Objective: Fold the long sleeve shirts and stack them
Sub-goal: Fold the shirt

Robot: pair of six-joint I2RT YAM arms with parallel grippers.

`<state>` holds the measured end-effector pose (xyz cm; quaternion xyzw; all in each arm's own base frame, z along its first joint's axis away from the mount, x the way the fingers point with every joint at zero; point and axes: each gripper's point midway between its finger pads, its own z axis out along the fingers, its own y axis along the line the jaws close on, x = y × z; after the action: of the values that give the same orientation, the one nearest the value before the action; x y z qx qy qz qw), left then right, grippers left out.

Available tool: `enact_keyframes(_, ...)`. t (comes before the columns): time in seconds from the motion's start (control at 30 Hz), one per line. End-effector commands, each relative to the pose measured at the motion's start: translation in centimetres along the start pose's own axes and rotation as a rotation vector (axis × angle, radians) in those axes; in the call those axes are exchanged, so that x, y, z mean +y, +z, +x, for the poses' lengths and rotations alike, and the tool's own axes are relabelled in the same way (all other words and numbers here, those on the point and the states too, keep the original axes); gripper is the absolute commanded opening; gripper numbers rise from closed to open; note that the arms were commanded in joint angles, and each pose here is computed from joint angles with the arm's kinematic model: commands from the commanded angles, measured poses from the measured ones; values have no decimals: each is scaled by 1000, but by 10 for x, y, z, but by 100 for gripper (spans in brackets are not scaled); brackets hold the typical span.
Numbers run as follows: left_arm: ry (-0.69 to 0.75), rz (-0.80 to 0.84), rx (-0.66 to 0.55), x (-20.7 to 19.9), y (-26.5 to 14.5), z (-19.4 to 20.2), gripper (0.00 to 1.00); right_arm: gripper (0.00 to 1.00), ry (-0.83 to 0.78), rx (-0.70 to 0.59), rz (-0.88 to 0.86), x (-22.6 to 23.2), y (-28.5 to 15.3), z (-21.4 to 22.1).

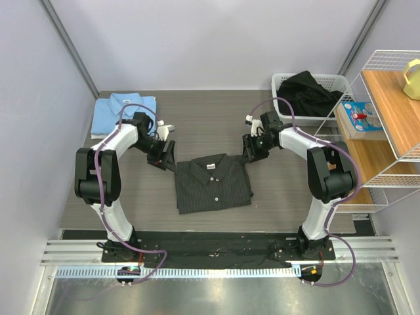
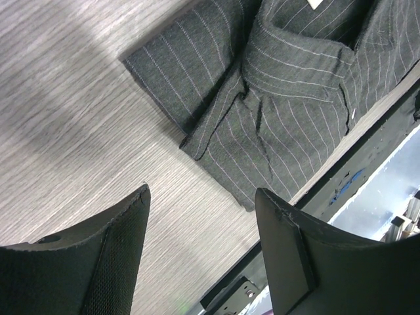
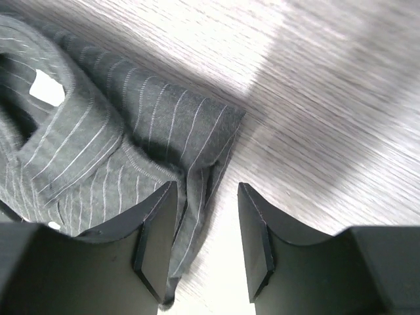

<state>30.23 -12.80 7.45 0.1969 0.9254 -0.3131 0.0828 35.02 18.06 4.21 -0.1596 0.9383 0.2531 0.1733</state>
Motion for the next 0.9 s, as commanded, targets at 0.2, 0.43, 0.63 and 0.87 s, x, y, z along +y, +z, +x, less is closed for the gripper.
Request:
enact_keyframes(0.2, -4, 11, -43, -2, -7, -6, 66, 42, -86, -81, -133, 42, -26, -28)
enact_keyframes(0.43, -3, 3, -56, -4, -11, -6, 66, 43, -36, -12, -134, 31, -2, -14)
enact_keyframes(0.63, -6, 1, -54, -3, -10, -5, 67, 46, -13, 43, -145, 25, 14, 3)
enact_keyframes(0.87, -20, 2, -43, 1, -6, -2, 67, 44, -26, 16, -167, 34, 4, -5)
